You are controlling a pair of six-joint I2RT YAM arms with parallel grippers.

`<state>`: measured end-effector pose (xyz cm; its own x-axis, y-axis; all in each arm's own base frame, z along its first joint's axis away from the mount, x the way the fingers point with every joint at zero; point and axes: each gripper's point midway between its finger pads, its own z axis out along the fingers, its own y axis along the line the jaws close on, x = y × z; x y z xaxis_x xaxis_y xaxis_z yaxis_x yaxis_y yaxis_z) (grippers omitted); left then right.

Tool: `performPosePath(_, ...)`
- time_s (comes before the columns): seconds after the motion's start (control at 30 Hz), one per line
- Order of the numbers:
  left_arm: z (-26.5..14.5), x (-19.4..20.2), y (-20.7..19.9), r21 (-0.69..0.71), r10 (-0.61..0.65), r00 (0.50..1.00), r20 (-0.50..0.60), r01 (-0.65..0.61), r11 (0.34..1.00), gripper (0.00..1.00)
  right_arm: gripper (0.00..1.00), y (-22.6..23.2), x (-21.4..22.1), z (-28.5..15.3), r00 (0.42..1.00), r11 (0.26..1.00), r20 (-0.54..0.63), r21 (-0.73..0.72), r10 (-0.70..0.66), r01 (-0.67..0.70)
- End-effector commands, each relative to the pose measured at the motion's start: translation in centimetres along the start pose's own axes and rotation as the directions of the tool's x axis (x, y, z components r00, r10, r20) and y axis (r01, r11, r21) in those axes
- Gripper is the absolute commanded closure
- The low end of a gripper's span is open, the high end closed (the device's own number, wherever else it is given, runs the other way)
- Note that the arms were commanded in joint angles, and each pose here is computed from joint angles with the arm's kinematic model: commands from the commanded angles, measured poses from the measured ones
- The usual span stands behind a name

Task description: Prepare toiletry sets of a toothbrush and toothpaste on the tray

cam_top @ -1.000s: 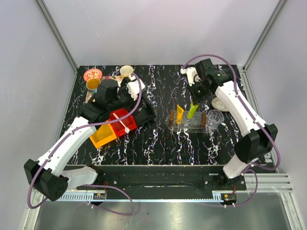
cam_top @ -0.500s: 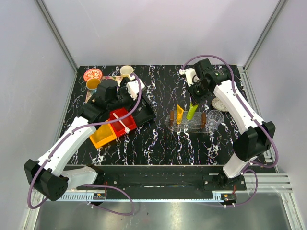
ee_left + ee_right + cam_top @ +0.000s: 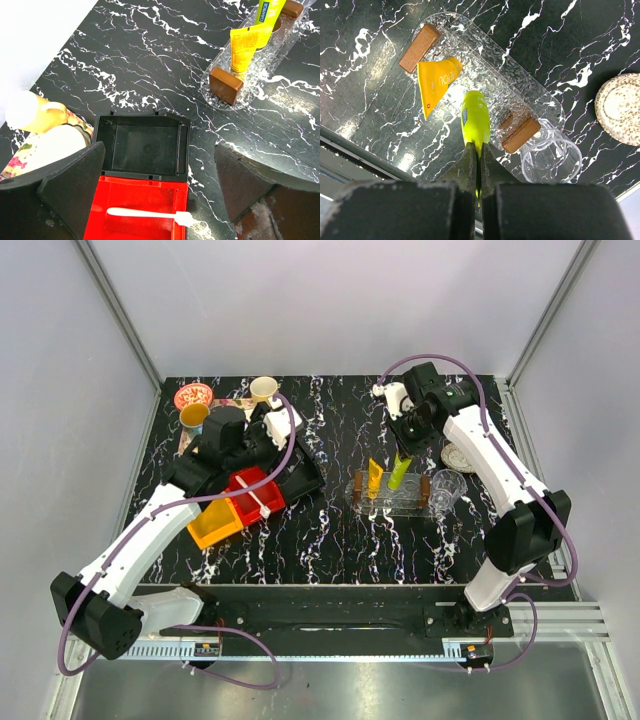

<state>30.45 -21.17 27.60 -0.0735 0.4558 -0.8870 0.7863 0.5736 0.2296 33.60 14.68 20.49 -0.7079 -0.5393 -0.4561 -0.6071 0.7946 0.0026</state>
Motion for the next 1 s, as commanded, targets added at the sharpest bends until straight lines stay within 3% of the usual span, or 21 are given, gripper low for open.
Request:
performPosePath(0.0, -0.5, -1.0, 0.9, -0.042, 0.022, 0.999, 0.039, -0.020, 0.999, 0.05, 1.00, 0.0, -1.5, -0.8, 0.998, 1.000, 0.057, -0.010, -0.015, 0.016)
performPosePath(0.97, -0.4, -0.3, 1.0, -0.039, 0.015, 0.999, 0.032, -0.013, 0.999, 0.05, 1.00, -0.3, -1.1, 0.9, 1.000, 1.000, 0.028, -0.011, -0.013, 0.013)
